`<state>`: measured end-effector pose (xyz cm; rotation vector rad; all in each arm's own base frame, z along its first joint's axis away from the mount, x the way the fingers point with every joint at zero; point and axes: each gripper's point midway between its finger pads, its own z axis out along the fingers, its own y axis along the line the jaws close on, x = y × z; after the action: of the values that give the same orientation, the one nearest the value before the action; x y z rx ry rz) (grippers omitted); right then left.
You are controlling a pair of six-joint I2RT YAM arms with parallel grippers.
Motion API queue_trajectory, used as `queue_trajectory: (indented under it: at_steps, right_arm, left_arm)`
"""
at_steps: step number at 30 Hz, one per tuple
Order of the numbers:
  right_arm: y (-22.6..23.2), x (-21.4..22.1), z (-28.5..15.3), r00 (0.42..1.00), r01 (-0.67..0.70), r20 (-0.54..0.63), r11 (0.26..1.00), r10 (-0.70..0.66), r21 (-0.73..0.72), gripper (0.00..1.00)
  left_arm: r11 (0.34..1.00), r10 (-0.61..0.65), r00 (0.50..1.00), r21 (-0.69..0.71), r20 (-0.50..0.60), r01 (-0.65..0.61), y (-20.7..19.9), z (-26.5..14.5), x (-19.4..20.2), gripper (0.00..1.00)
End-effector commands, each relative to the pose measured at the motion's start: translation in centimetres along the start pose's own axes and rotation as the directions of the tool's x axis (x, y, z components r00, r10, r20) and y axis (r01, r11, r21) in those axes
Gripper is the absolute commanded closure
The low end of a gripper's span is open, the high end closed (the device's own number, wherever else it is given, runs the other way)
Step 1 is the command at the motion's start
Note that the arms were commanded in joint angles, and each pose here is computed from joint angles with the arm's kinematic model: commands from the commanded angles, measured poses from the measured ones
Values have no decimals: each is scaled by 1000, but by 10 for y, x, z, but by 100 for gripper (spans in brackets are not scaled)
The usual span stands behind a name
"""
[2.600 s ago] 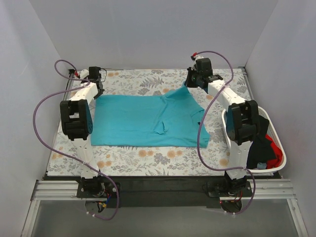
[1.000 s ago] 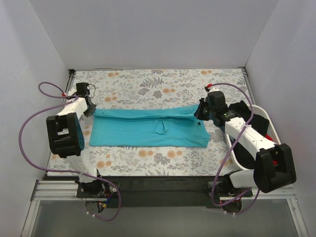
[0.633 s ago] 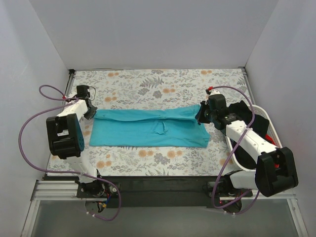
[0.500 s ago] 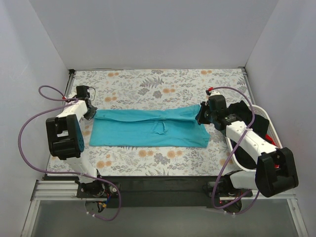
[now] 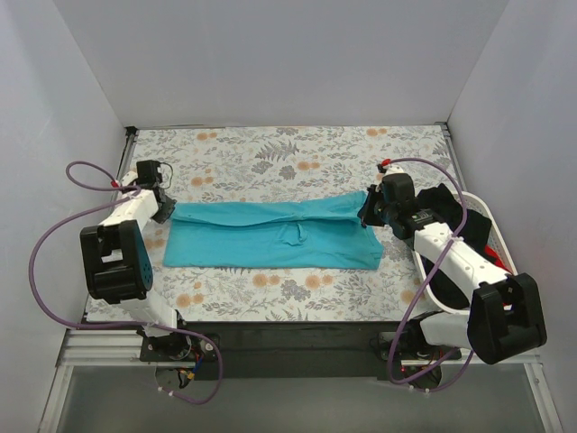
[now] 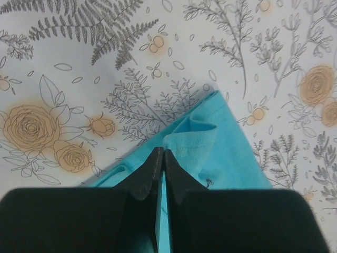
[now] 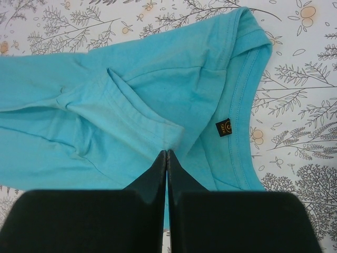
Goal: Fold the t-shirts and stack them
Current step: Fold the tshirt
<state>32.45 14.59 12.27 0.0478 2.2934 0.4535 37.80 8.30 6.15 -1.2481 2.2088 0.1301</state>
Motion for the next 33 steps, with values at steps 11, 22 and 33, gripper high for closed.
queue_trajectory:
  at_steps: [11,22,33]
  right_arm:
    - [-3,9,-6,1000,-1,13,1000,1,-5,99]
    - [-2,23,-3,1000,11,-2,1000,-11,-27,99]
    - [5,34,1,999,19,-43,996,-22,-82,92]
  left_arm:
    - [999,-50,998,1,30,50,12,-18,-2,100]
    - [992,-108,991,77,73,103,10,-46,-21,62]
    - [968,-21,994,247,-109,48,-46,-43,31,64]
